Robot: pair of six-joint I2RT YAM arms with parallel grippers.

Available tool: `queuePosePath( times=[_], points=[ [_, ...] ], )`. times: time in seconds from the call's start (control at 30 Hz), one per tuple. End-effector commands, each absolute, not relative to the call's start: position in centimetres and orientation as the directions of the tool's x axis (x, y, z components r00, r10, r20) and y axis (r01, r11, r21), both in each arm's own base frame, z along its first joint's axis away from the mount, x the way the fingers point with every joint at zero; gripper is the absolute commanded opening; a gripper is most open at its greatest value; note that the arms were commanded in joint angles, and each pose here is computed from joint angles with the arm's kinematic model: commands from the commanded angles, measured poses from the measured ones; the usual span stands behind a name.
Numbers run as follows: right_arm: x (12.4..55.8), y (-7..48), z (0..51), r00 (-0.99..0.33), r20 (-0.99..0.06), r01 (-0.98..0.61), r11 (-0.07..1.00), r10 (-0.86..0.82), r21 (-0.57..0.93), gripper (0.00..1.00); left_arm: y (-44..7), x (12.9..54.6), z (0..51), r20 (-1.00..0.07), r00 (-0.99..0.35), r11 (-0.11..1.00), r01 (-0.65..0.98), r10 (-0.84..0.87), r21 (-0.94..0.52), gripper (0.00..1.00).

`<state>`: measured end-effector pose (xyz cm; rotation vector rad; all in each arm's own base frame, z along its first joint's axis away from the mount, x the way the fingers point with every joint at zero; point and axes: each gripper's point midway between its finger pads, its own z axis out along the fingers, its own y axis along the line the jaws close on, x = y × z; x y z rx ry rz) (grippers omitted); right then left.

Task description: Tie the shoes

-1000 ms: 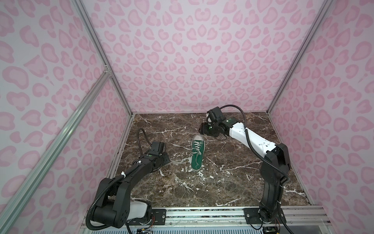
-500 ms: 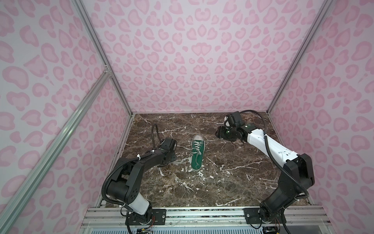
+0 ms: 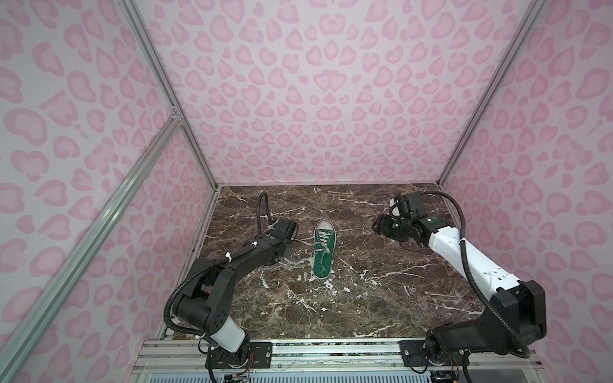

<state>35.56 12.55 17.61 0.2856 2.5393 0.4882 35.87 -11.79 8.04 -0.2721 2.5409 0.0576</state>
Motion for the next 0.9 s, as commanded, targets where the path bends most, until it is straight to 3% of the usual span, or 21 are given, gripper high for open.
queuePosePath(
  times=[0.0, 0.27, 0.37, 0.6, 0.87],
  points=[
    [34.8, 11.9, 17.5, -0.836, -0.459, 0.106, 0.908, 0.302, 0.405, 0.66, -12.2, 37.0, 11.9, -0.614, -0.787, 0.986, -0.144, -0.064, 0.082, 0.07],
    [32.6, 9.9, 17.5, -0.818, -0.460, 0.142, 0.897, 0.344, 0.419, 0.66, -21.3, 41.9, 22.8, -0.767, -0.636, 0.994, 0.106, 0.086, 0.023, 0.06],
    [31.7, 9.1, 17.5, -0.813, -0.456, 0.160, 0.892, 0.362, 0.424, 0.66, -25.8, 43.3, 24.2, -0.786, -0.603, 0.978, 0.210, 0.138, 0.011, 0.06],
    [29.4, 6.2, 17.7, -0.773, -0.479, 0.221, 0.883, 0.417, 0.413, 0.66, -36.6, 43.5, 22.1, -0.775, -0.570, 0.904, 0.427, 0.273, 0.004, 0.06],
    [26.7, 2.3, 17.6, -0.733, -0.478, 0.306, 0.863, 0.483, 0.402, 0.67, -46.1, 40.3, 18.2, -0.746, -0.553, 0.799, 0.599, 0.371, -0.047, 0.06]
  ],
)
